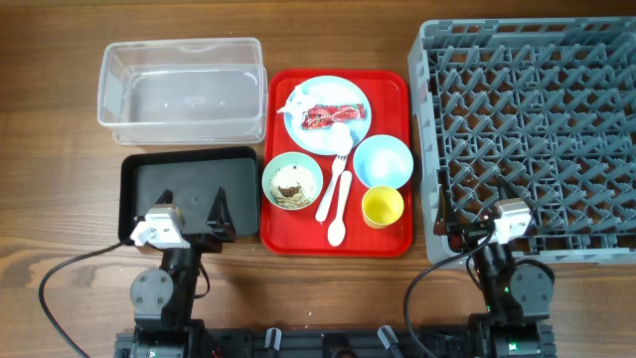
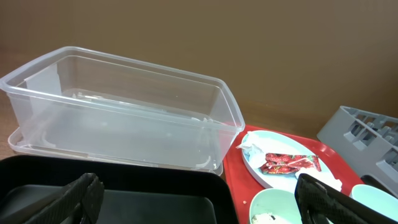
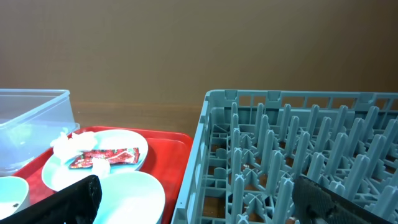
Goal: Sort waste into correct bins and load items into the dishwasher rack
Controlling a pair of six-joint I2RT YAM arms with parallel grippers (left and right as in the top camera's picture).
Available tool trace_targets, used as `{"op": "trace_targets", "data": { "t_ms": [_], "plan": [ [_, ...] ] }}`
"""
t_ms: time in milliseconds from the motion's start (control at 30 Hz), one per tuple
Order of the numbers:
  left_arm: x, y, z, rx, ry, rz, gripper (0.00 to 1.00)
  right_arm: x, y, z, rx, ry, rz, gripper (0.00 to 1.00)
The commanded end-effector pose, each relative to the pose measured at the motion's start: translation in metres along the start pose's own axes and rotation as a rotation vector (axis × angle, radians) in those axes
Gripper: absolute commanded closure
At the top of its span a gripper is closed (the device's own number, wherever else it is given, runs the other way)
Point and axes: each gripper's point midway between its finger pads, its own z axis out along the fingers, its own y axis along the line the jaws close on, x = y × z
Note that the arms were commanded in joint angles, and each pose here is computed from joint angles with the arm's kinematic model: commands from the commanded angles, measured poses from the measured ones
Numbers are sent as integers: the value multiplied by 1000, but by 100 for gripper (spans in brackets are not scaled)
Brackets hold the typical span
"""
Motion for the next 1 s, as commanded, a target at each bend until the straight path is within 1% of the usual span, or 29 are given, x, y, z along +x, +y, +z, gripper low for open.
{"op": "trace_targets", "data": {
  "t_ms": [0, 133, 300, 433, 600, 733, 767, 833, 900, 967],
  "plan": [
    [1, -1, 0, 12, -2, 16, 0, -2, -3, 0, 18, -10, 3, 0],
    [0, -2, 0, 13, -4, 4, 0, -4, -3, 0, 14, -17, 5, 0],
    [-6, -3, -1, 15, -13, -17, 0, -9, -1, -1, 7, -20, 89, 0],
    [-14, -6, -4, 0, 41, -21, 0, -25, -2, -5, 17, 17, 92, 0],
    [-26, -9, -5, -52, 222, -31, 0, -52, -1, -5, 26, 143, 107, 0],
    [-39, -13, 5, -105, 410, -39, 0, -56, -1, 2, 35, 373, 133, 0],
    [-42, -17, 10, -111, 507, -47, 0, -55, -1, 4, 39, 452, 142, 0],
    [-46, -26, 16, -102, 630, -67, 0, -53, -1, 7, 47, 578, 151, 0],
    [-47, -29, 16, -118, 745, -81, 0, -54, -2, 10, 51, 668, 154, 0],
    [-44, -29, 16, -142, 827, -89, 0, -53, -2, 15, 55, 723, 162, 0]
  ]
}}
